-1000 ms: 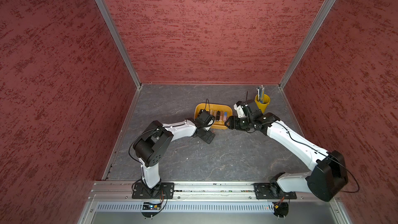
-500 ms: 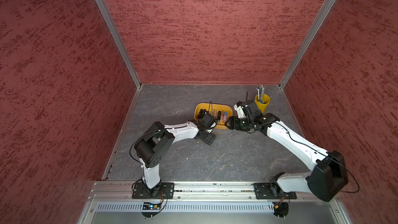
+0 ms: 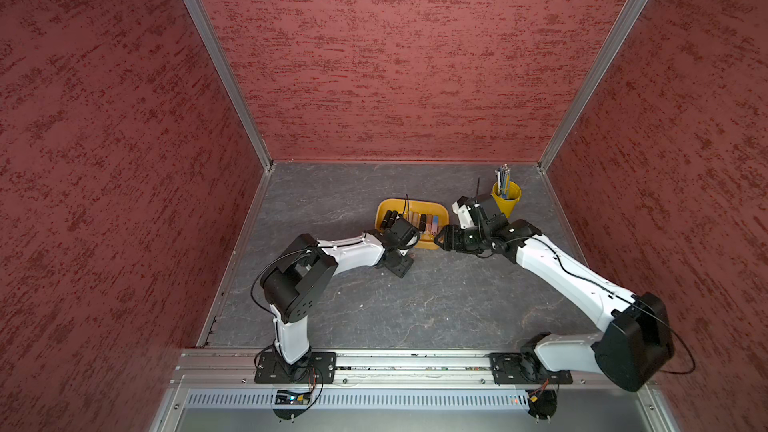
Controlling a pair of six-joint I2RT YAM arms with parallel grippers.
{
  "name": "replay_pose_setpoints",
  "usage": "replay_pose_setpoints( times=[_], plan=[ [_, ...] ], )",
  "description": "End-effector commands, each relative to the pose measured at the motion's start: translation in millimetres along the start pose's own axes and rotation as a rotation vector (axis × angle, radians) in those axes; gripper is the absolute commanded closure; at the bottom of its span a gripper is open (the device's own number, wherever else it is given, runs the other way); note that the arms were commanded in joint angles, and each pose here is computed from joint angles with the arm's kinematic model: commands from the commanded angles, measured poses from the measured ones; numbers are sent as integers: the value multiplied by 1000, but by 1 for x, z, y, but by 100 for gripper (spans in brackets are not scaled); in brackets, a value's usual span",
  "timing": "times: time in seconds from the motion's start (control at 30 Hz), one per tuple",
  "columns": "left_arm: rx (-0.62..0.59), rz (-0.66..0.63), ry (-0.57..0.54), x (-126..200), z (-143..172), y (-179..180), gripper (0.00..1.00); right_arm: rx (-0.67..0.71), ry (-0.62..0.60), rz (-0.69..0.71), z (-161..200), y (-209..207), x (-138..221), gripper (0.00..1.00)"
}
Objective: Put the lipstick into the storage box
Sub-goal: Pick up the lipstick at the center of the board.
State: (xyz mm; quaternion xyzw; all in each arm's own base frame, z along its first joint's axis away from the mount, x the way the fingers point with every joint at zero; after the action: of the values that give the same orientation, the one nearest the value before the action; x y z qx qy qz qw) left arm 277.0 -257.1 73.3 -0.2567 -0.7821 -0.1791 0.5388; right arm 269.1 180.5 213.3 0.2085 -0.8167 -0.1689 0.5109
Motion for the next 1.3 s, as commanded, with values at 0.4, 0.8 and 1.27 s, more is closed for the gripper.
replay_pose_setpoints(
  times=[0.4, 0.8, 1.27],
  plan=[
    [4, -15, 173, -11, 25, 1, 51, -1, -46, -14, -6, 0, 9, 34],
    [-3, -8, 222, -13, 27, 0, 70, 0, -59, -9, -10, -1, 12, 34],
    [36, 49, 200, 8, 30, -5, 83, -8, -86, -19, -13, -2, 23, 34]
  ],
)
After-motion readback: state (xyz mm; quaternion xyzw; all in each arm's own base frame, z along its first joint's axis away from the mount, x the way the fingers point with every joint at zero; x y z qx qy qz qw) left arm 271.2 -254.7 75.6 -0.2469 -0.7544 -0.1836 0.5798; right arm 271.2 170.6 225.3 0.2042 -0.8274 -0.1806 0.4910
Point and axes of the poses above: each gripper's point midway between its finger pads, its own x axis back along the fingers, its own y axis along the line the jaws close on, z = x × y, the point moved 6 cm from there along x, back along the fingers, and after that the axes turned 2 degrees about x, right-handed, at the moved point
